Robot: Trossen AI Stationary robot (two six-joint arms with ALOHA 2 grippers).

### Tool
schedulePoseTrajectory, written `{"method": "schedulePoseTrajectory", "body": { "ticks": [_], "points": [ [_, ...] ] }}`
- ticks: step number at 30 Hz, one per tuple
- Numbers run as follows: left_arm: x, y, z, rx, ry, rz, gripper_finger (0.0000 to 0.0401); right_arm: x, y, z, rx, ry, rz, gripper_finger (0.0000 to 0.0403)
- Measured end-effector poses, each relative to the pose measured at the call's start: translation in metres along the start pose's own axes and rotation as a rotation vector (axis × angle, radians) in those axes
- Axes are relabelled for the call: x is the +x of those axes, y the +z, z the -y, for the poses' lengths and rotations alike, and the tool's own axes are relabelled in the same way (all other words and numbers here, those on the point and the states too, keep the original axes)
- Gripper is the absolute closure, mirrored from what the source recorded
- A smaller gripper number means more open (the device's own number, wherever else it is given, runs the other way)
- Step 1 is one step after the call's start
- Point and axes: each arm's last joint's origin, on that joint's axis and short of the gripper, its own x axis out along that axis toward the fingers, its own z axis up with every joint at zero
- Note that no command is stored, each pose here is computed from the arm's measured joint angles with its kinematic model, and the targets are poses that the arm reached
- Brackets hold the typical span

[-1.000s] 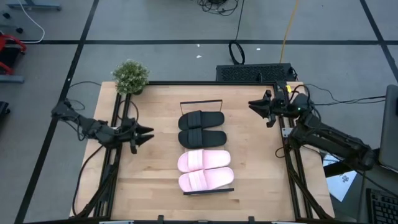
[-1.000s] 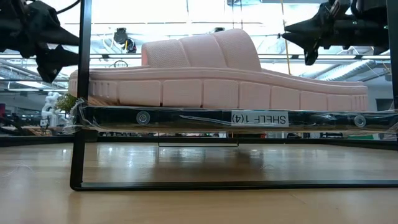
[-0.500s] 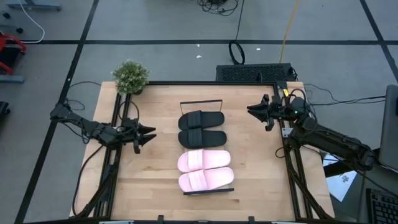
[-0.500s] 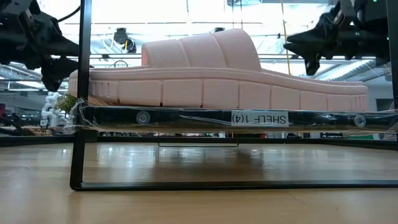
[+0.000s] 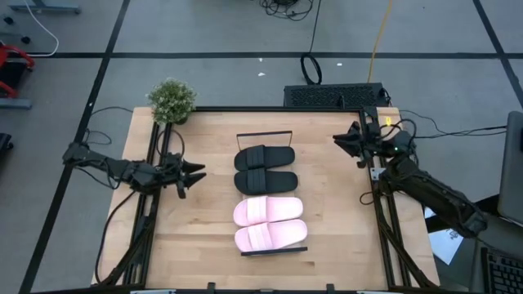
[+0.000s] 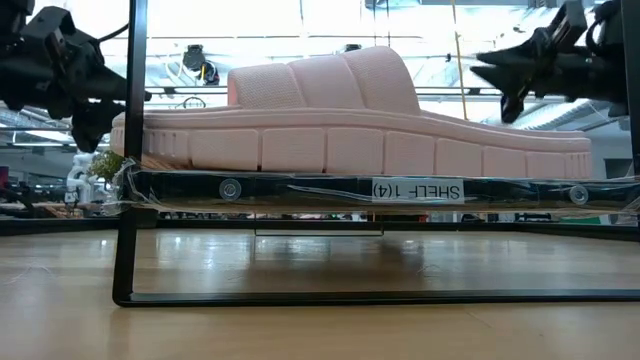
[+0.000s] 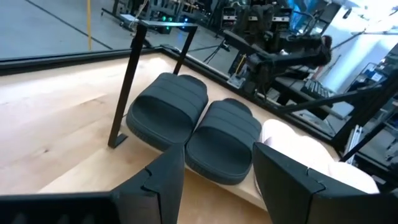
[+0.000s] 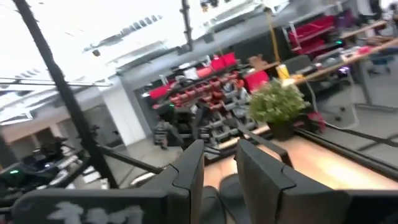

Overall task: Pick and place slides into the shelf
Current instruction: Return to Home Position

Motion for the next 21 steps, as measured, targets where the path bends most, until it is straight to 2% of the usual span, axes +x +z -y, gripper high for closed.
{"method": "schedulePoseTrajectory", "body": {
  "ticks": [5,12,21],
  "points": [
    [-0.003,0.004,0.001,-0.008,-0.042,0.012,0.0217,-0.005,0.011,-0.009,0.011,0.088,-0.015,0.0316],
    [-0.010,0.025,0.011,0.063,-0.086,0.041,0.0217,-0.010,0.022,-0.028,-0.035,0.184,0.018,0.0316],
    [-0.005,0.022,0.012,0.045,-0.055,0.026,0.0217,-0.008,0.003,-0.034,-0.018,0.125,-0.024,0.0316]
  ]
}}
